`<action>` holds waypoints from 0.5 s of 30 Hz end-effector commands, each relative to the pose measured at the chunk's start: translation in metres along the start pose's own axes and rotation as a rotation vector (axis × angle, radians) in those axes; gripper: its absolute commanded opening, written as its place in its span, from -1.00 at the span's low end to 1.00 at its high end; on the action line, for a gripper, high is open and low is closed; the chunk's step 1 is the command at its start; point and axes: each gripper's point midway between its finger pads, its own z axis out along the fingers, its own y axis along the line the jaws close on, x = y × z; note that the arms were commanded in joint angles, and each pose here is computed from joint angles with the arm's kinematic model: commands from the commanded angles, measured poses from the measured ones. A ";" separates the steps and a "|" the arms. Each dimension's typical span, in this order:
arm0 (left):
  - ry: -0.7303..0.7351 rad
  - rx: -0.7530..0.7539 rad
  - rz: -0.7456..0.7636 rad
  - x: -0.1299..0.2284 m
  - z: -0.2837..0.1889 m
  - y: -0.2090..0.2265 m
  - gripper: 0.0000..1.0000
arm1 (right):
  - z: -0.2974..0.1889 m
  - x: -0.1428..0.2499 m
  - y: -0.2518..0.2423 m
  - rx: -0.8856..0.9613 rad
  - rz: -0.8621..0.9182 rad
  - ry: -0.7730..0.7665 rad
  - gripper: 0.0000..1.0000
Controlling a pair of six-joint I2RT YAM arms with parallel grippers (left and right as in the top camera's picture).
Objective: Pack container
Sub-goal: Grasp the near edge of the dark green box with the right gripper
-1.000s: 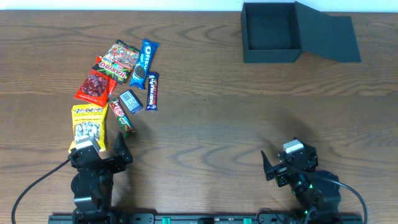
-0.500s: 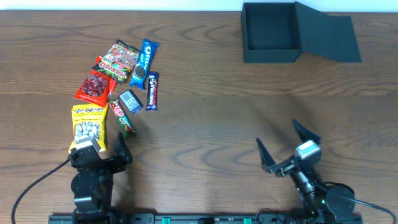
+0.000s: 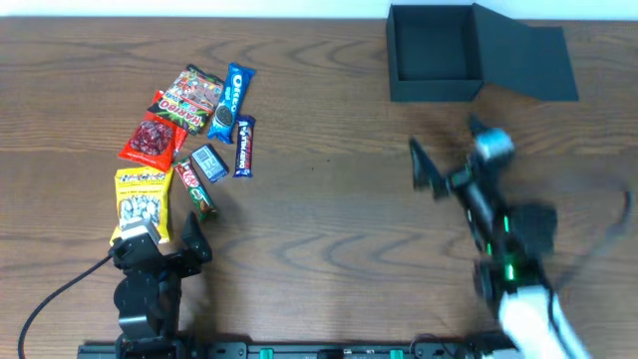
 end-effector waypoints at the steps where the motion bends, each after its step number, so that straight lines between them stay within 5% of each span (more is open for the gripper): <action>1: 0.019 -0.017 0.017 0.009 0.003 0.004 0.90 | 0.050 -0.021 -0.003 -0.082 0.080 0.016 0.98; 9: 0.019 -0.017 0.017 0.009 0.003 0.004 0.91 | 0.143 -0.011 -0.021 -0.132 0.268 0.281 0.99; 15: 0.019 -0.017 0.017 0.009 0.003 0.004 0.90 | 0.151 -0.018 -0.020 -0.112 0.290 0.241 0.99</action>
